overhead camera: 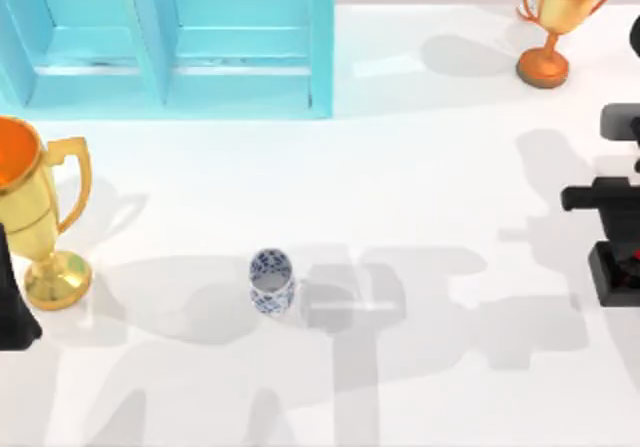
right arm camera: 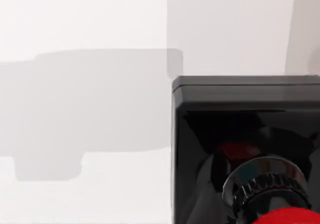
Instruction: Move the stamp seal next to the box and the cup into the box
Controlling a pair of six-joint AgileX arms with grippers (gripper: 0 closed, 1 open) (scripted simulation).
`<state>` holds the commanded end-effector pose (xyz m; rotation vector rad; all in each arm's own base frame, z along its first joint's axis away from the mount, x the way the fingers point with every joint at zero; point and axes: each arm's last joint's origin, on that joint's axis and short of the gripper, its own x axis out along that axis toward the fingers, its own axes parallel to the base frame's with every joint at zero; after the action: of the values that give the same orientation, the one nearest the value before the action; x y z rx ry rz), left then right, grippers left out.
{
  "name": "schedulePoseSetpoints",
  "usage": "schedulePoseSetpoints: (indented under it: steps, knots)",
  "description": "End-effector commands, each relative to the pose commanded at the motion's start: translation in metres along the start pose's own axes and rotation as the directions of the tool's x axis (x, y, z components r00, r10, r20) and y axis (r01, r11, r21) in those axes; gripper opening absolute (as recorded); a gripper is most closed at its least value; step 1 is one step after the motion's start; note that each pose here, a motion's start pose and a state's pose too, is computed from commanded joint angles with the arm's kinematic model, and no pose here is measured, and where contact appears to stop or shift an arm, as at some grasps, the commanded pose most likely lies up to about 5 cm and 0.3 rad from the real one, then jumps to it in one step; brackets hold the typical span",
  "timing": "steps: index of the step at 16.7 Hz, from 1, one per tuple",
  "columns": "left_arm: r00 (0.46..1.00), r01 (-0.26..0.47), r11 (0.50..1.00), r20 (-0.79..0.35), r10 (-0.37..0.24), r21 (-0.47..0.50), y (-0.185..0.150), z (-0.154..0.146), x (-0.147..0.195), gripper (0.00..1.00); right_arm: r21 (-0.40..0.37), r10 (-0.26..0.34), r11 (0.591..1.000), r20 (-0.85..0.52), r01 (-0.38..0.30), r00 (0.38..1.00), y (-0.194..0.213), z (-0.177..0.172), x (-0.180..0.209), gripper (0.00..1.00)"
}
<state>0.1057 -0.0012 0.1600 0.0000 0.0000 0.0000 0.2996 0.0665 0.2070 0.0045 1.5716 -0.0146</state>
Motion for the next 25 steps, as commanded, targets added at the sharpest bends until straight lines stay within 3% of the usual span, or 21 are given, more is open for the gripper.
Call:
schedulePoseSetpoints:
  steps: [8, 19, 25]
  knots:
    - [1.000, 0.000, 1.000, 0.000, 0.000, 0.000, 0.000, 0.000, 0.000, 1.00, 0.000, 0.000, 1.000, 0.000, 0.000, 1.000, 0.000, 0.000, 0.000, 0.98]
    - [1.000, 0.000, 1.000, 0.000, 0.000, 0.000, 0.000, 0.000, 0.000, 1.00, 0.000, 0.000, 1.000, -0.001, 0.000, 1.000, 0.000, 0.001, -0.004, 1.00]
    - [1.000, 0.000, 1.000, 0.000, 0.000, 0.000, 0.000, 0.000, 0.000, 1.00, 0.002, -0.001, 1.000, -0.004, 0.001, 1.000, 0.000, 0.005, -0.070, 1.00]
